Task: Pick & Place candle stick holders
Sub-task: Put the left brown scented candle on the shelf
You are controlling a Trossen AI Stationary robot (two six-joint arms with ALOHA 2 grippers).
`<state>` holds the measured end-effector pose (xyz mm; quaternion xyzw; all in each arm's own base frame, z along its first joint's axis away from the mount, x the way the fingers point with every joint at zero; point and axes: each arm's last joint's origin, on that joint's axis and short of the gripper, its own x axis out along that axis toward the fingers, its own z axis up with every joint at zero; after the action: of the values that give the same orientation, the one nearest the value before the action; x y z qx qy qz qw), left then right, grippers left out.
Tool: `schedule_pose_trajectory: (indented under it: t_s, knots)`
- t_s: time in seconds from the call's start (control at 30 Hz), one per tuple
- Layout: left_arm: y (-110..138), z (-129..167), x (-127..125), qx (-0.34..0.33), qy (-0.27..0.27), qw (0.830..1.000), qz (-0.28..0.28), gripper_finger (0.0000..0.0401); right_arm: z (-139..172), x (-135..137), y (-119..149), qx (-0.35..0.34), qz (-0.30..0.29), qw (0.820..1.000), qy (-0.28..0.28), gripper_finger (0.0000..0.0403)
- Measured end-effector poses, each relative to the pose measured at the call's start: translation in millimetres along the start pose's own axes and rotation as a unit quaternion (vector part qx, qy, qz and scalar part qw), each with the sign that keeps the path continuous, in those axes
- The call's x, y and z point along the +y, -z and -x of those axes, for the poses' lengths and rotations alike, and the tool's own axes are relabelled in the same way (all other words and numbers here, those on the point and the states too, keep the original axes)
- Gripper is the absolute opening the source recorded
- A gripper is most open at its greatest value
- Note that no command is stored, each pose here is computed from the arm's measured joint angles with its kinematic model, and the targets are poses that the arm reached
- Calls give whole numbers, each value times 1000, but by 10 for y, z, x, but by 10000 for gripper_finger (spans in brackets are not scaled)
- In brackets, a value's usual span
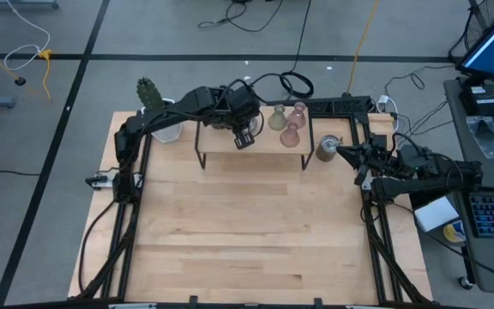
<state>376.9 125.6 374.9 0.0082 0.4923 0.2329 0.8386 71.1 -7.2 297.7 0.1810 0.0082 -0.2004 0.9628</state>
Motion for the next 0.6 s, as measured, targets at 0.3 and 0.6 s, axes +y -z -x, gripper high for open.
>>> schedule_pose_trajectory:
  t_s: [0.3, 0.6]
  knots:
    - [5, -18, 73, 2, -6, 1000, -9, 0, 0, -7, -3, -5, -2, 1000, 12, 4]
    - [3, -21, 87, 2, -14, 1000, -25, 0, 0, -6, -3, -5, 0, 1000, 12, 4]
